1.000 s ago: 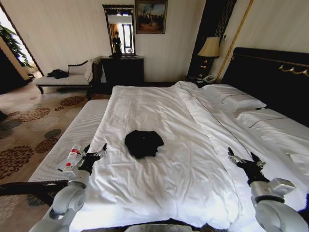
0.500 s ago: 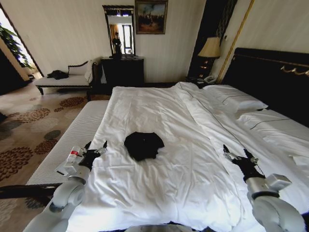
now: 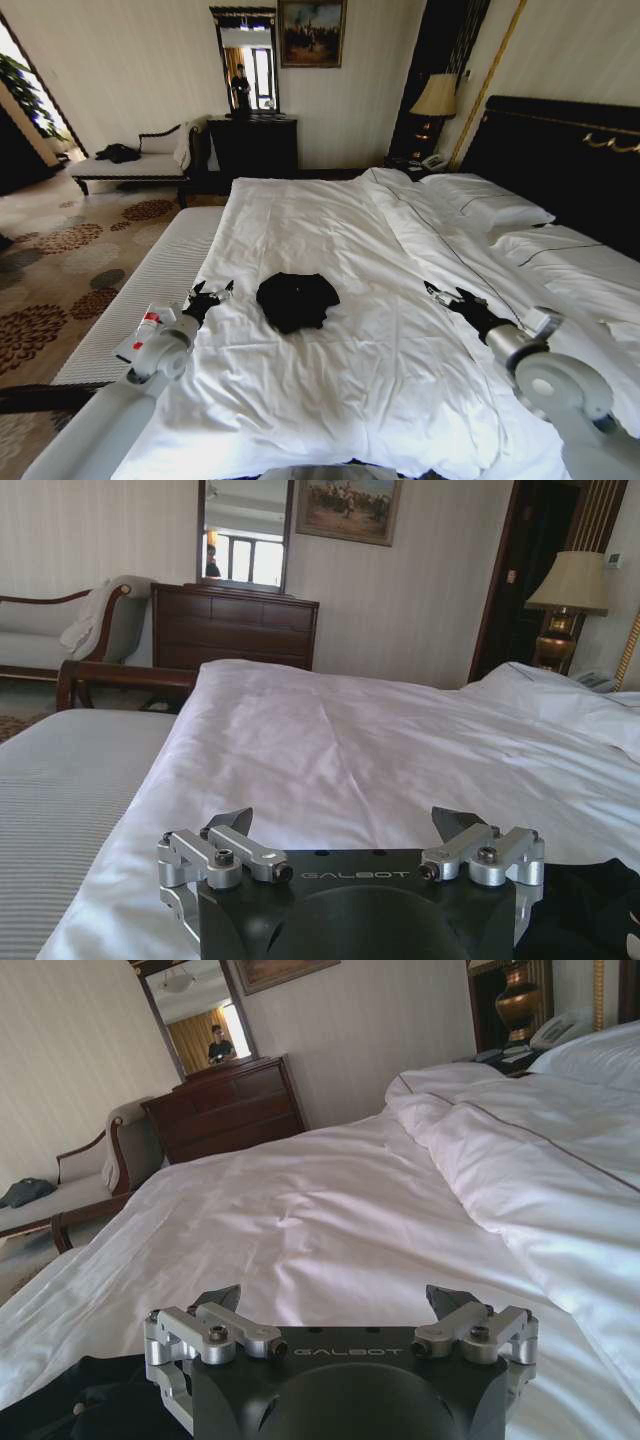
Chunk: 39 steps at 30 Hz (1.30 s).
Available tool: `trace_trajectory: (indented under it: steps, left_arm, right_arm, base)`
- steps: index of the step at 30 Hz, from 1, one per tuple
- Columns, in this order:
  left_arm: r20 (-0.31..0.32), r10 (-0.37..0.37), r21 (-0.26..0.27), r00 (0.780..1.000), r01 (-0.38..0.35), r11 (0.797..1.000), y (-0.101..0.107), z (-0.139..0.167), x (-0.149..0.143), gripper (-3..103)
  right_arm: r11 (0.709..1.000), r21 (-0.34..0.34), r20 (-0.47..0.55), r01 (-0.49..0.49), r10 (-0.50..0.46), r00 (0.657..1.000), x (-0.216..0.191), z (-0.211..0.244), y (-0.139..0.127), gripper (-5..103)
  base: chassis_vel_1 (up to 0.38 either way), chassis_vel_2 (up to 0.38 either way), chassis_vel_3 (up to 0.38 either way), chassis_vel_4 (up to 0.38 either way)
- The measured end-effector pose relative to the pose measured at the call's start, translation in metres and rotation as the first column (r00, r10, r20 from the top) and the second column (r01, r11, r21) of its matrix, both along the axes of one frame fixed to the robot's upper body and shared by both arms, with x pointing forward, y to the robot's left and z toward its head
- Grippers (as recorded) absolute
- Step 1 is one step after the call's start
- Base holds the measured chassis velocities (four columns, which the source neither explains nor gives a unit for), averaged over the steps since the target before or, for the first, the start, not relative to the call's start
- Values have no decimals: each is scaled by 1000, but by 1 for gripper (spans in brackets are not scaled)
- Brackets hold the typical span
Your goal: Fold the clothes on the bed.
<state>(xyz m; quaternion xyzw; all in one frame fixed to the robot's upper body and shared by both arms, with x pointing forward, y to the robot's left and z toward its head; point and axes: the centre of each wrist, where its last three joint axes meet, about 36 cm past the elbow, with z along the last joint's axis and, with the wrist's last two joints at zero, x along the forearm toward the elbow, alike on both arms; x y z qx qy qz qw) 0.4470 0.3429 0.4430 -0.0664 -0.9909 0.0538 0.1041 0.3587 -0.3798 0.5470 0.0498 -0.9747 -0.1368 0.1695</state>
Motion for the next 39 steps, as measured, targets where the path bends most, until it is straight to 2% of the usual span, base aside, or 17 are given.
trace_trajectory:
  steps: [3, 9, 14, 17, 20, 22, 25, 29, 33, 39]
  left_arm:
    - [-34, -16, -12, 999, 16, 1000, -7, -13, 22, 100]
    - [-93, -58, -33, 994, 55, 998, -32, -24, 63, 100]
    - [-115, -94, -61, 989, 88, 994, -45, -24, 85, 100]
    - [-157, -126, -93, 980, 112, 989, -56, -23, 106, 100]
    - [-188, -131, -79, 974, 118, 990, -59, -23, 116, 100]
    - [-234, -105, -52, 966, 96, 994, -64, -24, 129, 100]
    - [-269, -83, -51, 959, 72, 996, -67, -23, 144, 100]
    - [-300, -108, -46, 948, 99, 994, -76, -18, 160, 100]
    - [-317, -128, -35, 940, 123, 992, -82, -18, 165, 100]
    - [-367, -118, -42, 923, 110, 993, -84, -25, 167, 100]
  right_arm:
    - [1000, -3, -50, -20, 20, 999, 24, -15, -2, 100]
    - [1000, 17, -55, -10, 11, 998, 50, -23, -6, 100]
    - [1000, 23, -54, -8, 9, 998, 49, -26, -3, 100]
    - [1000, 28, -56, -4, 5, 998, 41, -29, 1, 100]
    - [1000, 28, -58, 3, -1, 998, 39, -31, 1, 100]
    - [1000, 27, -58, 7, -5, 998, 39, -31, 1, 100]
    - [1000, 28, -57, 10, -9, 998, 39, -31, 1, 100]
    - [999, 34, -56, 15, -13, 998, 39, -32, 1, 100]
    - [999, 40, -57, 17, -15, 998, 38, -33, 3, 100]
    - [999, 34, -65, 21, -19, 998, 39, -37, 3, 100]
  base:
    - [0, 0, 0, 0]
    - [0, 0, 0, 0]
    - [0, 0, 0, 0]
    - [0, 0, 0, 0]
    - [0, 0, 0, 0]
    - [0, 0, 0, 0]
    - [0, 0, 0, 0]
    - [0, 0, 0, 0]
    - [0, 0, 0, 0]
    - [0, 0, 0, 0]
